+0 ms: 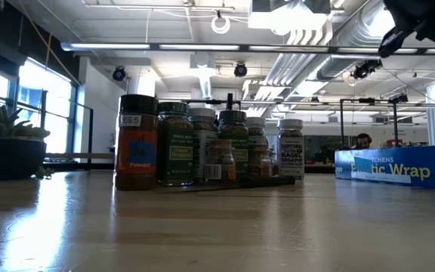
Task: Shelf spices
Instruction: Put the black lid seasoning bottle on the shelf
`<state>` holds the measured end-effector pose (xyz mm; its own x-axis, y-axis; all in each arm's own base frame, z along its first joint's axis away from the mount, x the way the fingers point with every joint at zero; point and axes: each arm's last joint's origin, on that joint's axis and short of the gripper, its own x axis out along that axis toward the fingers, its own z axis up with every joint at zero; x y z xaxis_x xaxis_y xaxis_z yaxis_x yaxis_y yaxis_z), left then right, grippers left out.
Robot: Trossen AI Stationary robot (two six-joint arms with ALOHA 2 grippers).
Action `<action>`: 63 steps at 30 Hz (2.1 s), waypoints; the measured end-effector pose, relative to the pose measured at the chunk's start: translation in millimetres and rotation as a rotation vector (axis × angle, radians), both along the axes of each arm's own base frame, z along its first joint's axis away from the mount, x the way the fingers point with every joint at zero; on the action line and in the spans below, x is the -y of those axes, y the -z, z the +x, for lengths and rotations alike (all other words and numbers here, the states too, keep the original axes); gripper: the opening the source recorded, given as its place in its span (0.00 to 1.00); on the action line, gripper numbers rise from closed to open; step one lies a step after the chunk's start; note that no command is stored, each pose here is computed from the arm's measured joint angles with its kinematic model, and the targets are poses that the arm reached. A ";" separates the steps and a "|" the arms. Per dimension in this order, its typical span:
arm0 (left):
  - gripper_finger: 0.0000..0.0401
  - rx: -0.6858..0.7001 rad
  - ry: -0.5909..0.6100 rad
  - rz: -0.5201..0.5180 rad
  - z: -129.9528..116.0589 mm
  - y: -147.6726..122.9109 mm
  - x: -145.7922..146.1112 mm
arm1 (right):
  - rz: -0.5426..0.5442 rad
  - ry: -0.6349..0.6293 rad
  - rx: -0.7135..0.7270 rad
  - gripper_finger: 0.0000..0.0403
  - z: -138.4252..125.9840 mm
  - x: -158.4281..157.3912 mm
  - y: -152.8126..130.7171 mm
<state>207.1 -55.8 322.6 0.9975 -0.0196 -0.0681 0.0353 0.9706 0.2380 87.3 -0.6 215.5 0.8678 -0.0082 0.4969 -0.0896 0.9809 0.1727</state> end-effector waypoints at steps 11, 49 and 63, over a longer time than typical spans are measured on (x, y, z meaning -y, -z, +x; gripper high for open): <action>0.49 -0.049 -0.094 0.514 4.8 4.4 -7.8 | 0.613 0.186 -0.024 0.00 24.7 12.5 11.6; 0.49 -0.462 -0.106 1.673 45.7 58.8 27.5 | 0.238 -0.223 -1.063 0.56 295.8 -17.0 -112.4; 0.49 -0.436 -0.127 1.636 45.5 53.0 29.9 | 0.419 -0.294 -1.119 0.60 326.2 -19.9 -88.4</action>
<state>252.7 -85.7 269.7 0.8903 0.4164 -0.1841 0.3110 -0.2608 0.9139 413.5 19.3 303.9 0.8094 0.2800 -0.5162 0.1019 0.7987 0.5931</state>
